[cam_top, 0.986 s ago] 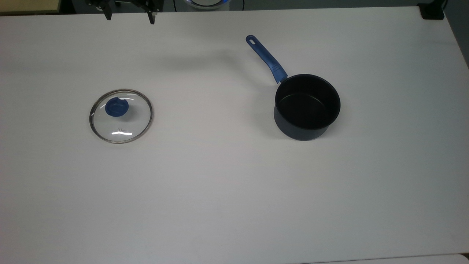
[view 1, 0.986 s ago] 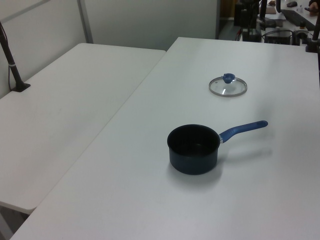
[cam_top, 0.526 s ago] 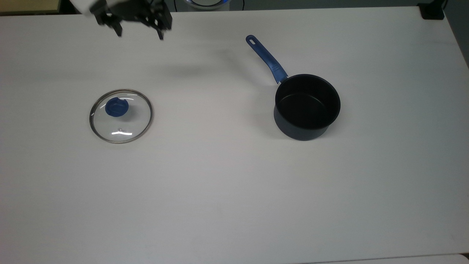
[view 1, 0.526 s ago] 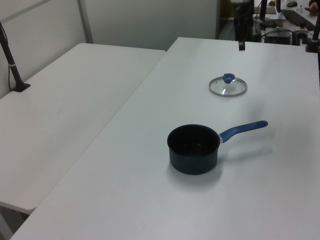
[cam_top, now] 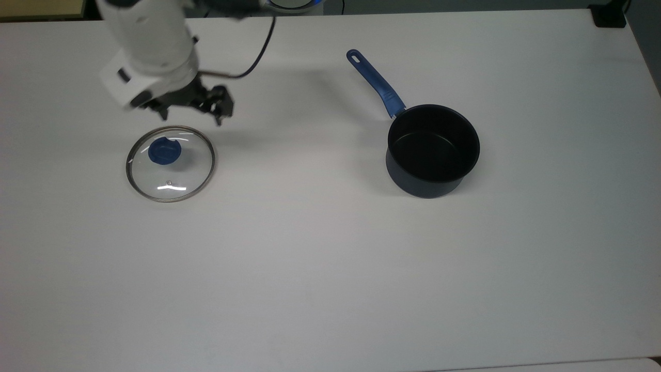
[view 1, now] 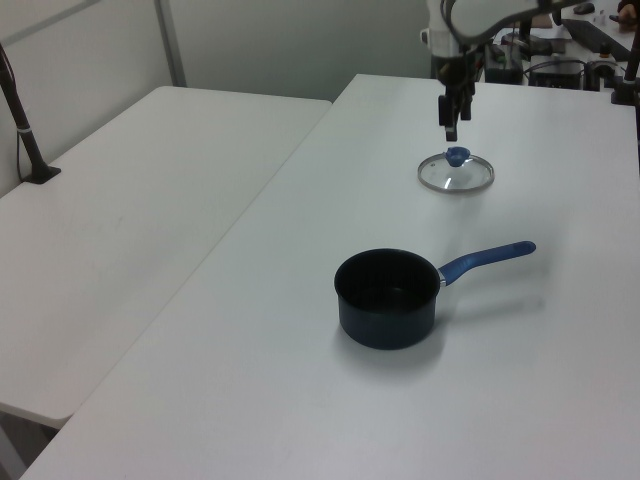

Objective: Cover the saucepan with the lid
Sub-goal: 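Move the open gripper over the glass lid's blue knob, then lower the gripper and close it on the blue knob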

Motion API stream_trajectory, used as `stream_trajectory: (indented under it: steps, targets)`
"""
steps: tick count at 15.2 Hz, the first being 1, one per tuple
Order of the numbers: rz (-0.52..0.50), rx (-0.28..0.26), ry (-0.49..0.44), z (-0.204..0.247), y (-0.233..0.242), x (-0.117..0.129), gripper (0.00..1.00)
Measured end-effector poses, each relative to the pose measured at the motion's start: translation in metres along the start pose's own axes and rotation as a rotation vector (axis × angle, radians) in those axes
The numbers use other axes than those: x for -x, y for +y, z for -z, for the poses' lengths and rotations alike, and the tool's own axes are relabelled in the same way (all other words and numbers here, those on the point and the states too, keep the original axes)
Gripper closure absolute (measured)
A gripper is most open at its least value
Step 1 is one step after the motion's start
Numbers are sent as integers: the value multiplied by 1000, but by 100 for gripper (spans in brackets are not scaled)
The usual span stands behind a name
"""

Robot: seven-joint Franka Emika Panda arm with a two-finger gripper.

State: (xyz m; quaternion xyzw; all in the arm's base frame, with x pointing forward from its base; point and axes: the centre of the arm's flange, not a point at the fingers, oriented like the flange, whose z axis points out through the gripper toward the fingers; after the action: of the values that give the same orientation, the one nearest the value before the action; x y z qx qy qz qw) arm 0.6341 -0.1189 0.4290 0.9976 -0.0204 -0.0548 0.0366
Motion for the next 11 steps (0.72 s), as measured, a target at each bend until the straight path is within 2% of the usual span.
stream_trajectory:
  steps: [4,11]
  targets:
    - [-20,9,-11,-31,38,-6,0]
    - [-71,25,30,-71,80,-16,0]
